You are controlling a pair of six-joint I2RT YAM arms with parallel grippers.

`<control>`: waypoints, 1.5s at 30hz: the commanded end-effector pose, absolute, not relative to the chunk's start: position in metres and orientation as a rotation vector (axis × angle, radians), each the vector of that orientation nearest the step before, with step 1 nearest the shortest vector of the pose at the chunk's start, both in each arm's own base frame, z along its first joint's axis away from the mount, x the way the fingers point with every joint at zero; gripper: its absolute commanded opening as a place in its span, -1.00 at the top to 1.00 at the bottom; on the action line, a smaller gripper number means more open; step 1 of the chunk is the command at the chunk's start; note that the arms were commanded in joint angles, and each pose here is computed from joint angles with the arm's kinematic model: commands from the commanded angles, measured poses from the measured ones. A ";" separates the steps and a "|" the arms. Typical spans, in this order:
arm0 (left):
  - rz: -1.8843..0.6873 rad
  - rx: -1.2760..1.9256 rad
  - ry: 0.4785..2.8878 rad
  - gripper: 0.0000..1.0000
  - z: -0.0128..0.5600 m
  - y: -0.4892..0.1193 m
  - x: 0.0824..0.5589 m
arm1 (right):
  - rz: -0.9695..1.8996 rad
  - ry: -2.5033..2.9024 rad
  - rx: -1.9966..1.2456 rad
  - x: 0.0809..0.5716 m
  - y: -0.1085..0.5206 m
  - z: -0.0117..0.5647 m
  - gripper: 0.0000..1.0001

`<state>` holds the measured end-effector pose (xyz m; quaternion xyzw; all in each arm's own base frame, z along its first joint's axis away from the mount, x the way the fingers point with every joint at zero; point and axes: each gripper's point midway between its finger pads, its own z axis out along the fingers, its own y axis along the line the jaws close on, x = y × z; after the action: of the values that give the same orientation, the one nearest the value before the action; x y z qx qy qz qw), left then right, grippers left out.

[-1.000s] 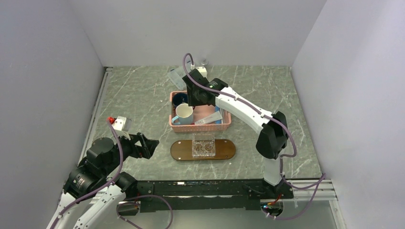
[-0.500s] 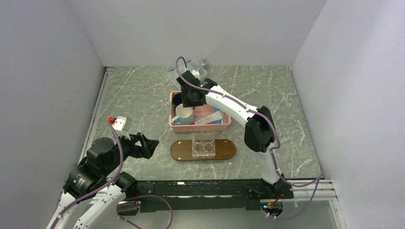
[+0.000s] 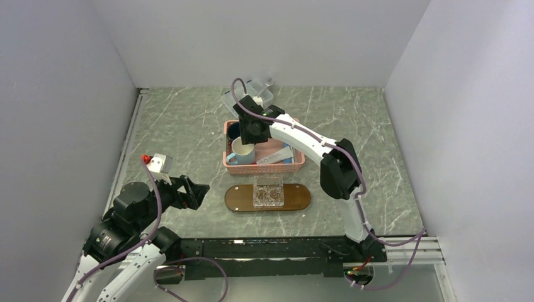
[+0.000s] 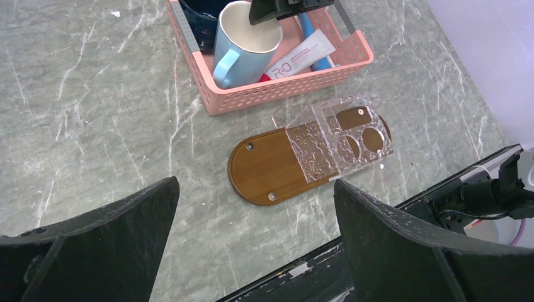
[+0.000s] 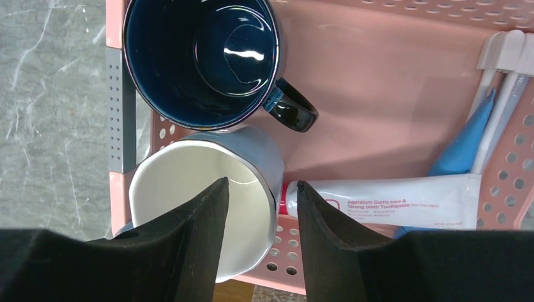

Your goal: Prepare toiletry sets of a toothbrush and toothpaste on the tray

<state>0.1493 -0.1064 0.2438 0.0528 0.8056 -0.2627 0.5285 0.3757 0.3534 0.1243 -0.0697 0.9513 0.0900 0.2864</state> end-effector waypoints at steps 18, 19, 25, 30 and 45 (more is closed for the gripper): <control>-0.636 0.128 1.867 -0.98 0.256 -0.106 0.151 | 0.249 2.574 -0.194 0.381 0.357 0.112 1.00; -0.638 0.126 1.865 -0.98 0.257 -0.106 0.151 | 0.250 2.571 -0.195 0.381 0.357 0.114 1.00; -0.636 0.123 1.863 -0.98 0.257 -0.105 0.150 | 0.270 2.520 -0.180 0.384 0.355 0.137 1.00; -0.631 0.123 1.873 -0.98 0.255 -0.105 0.151 | 0.277 2.465 -0.168 0.387 0.350 0.162 1.00; -0.629 0.114 1.878 -0.98 0.255 -0.104 0.151 | 0.282 2.338 -0.090 0.394 0.319 0.232 1.00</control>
<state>0.1478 -0.1054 0.2459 0.0522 0.8016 -0.2652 0.5332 0.3808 0.3285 0.1470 -0.0638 0.9498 0.0697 0.2981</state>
